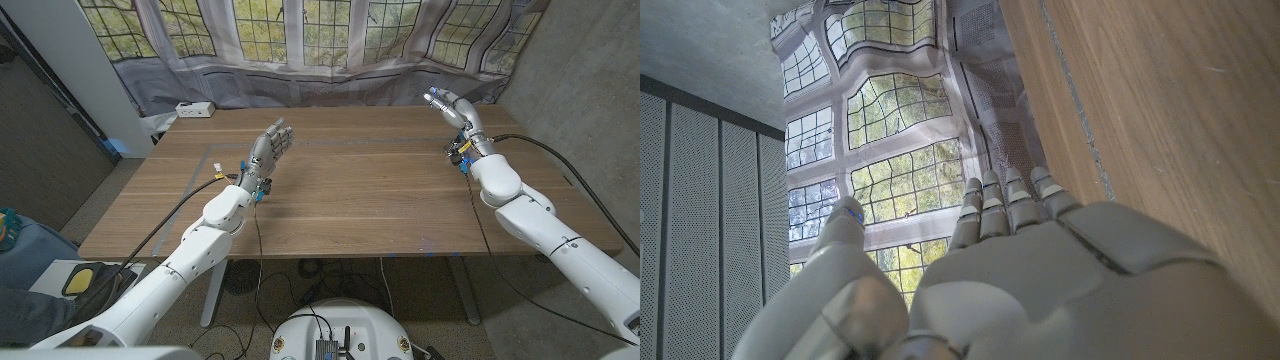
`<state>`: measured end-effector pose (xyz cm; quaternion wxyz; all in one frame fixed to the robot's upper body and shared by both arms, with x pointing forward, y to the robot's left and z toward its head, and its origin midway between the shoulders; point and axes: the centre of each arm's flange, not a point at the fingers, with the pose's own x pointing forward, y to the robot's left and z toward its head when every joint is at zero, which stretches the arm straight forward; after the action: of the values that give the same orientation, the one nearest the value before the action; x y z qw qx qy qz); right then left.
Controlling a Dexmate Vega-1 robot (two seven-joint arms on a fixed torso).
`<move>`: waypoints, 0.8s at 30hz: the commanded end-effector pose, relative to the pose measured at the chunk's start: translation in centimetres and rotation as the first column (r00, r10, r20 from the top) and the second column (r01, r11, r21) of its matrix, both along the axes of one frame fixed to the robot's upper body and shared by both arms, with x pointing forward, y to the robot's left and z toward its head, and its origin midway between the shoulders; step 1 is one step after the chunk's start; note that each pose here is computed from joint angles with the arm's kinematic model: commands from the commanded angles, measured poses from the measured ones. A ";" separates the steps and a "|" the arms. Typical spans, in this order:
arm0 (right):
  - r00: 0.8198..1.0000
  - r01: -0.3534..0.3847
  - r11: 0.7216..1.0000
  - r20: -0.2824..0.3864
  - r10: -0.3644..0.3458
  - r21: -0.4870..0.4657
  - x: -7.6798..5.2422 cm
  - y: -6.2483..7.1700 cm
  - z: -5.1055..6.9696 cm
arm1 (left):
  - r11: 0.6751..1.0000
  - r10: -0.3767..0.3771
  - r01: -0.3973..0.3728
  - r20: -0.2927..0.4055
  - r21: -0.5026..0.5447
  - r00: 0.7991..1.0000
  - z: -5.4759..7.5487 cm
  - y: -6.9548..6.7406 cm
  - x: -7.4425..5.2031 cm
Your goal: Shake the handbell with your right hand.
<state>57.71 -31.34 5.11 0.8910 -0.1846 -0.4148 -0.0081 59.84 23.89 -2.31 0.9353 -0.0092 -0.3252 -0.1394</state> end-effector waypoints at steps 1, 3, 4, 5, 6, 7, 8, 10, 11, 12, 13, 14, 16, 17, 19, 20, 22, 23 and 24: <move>0.985 -0.167 0.982 -0.029 0.170 0.084 0.5 1.3 -1.7 | 1.000 0.010 -0.010 0.019 -0.015 1.000 0.0 0.2 -0.9; 0.982 -0.182 0.979 -0.030 0.185 0.095 0.6 1.5 -1.9 | 1.000 0.015 -0.014 0.020 -0.009 1.000 0.0 0.4 -0.9; 0.980 -0.191 0.977 -0.032 0.195 0.098 0.7 1.5 -2.0 | 1.000 0.015 -0.014 0.020 -0.010 1.000 0.0 0.4 -0.9; 0.978 -0.201 0.974 -0.036 0.206 0.106 0.8 1.6 -2.2 | 1.000 0.014 -0.014 0.020 -0.012 1.000 -0.1 0.4 -0.9; 0.975 -0.211 0.970 -0.040 0.217 0.120 0.9 1.6 -2.4 | 1.000 0.013 -0.013 0.020 -0.013 1.000 -0.1 0.4 -0.9; 0.972 -0.221 0.966 -0.044 0.229 0.132 1.0 1.7 -2.6 | 1.000 0.011 -0.011 0.019 -0.014 1.000 -0.1 0.4 -0.9; 0.970 -0.231 0.963 -0.047 0.240 0.142 1.0 1.7 -2.7 | 1.000 0.009 -0.009 0.018 -0.014 1.000 -0.2 0.3 -0.9; 0.965 -0.246 0.956 -0.052 0.257 0.162 1.2 1.8 -3.1 | 1.000 0.005 -0.005 0.016 -0.013 1.000 -0.3 0.2 -0.9; 0.963 -0.251 0.953 -0.054 0.263 0.170 1.2 1.8 -3.2 | 1.000 0.004 -0.004 0.015 -0.013 1.000 -0.4 0.1 -0.8; 0.962 -0.255 0.950 -0.055 0.269 0.179 1.2 1.8 -3.3 | 1.000 0.003 -0.003 0.015 -0.012 1.000 -0.4 0.1 -0.8; 0.960 -0.259 0.948 -0.057 0.274 0.186 1.3 1.8 -3.5 | 1.000 0.003 -0.003 0.014 -0.013 1.000 -0.5 0.1 -0.9; 0.959 -0.262 0.947 -0.058 0.277 0.187 1.3 1.9 -3.6 | 1.000 0.003 -0.003 0.014 -0.014 1.000 -0.5 0.1 -0.9; 0.957 -0.268 0.945 -0.061 0.284 0.190 1.4 1.9 -3.7 | 1.000 0.004 -0.004 0.012 -0.016 1.000 -0.6 0.1 -0.9; 0.955 -0.272 0.943 -0.063 0.289 0.192 1.4 2.0 -3.8 | 1.000 0.006 -0.005 0.011 -0.017 1.000 -0.7 0.1 -0.9; 0.953 -0.278 0.939 -0.066 0.296 0.201 1.5 2.1 -4.0 | 1.000 0.008 -0.008 0.010 -0.020 1.000 -0.8 0.2 -0.9; 0.951 -0.282 0.940 -0.069 0.300 0.194 1.5 2.2 -4.0 | 1.000 0.010 -0.009 0.008 -0.021 1.000 -0.9 0.2 -0.9; 0.948 -0.289 0.936 -0.074 0.309 0.199 1.6 2.3 -4.2 | 1.000 0.010 -0.010 0.007 -0.021 1.000 -1.0 0.3 -0.9; 0.946 -0.295 0.934 -0.076 0.315 0.199 1.7 2.4 -4.2 | 1.000 0.008 -0.008 0.007 -0.022 1.000 -1.0 0.3 -0.9; 0.944 -0.299 0.932 -0.079 0.321 0.206 1.8 2.4 -4.3 | 1.000 0.008 -0.008 0.007 -0.022 1.000 -1.1 0.3 -0.9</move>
<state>58.96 -29.55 1.81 0.9125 -0.0598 -0.3968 0.0799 59.00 24.06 -2.86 0.9338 -0.0143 -0.3316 -0.1339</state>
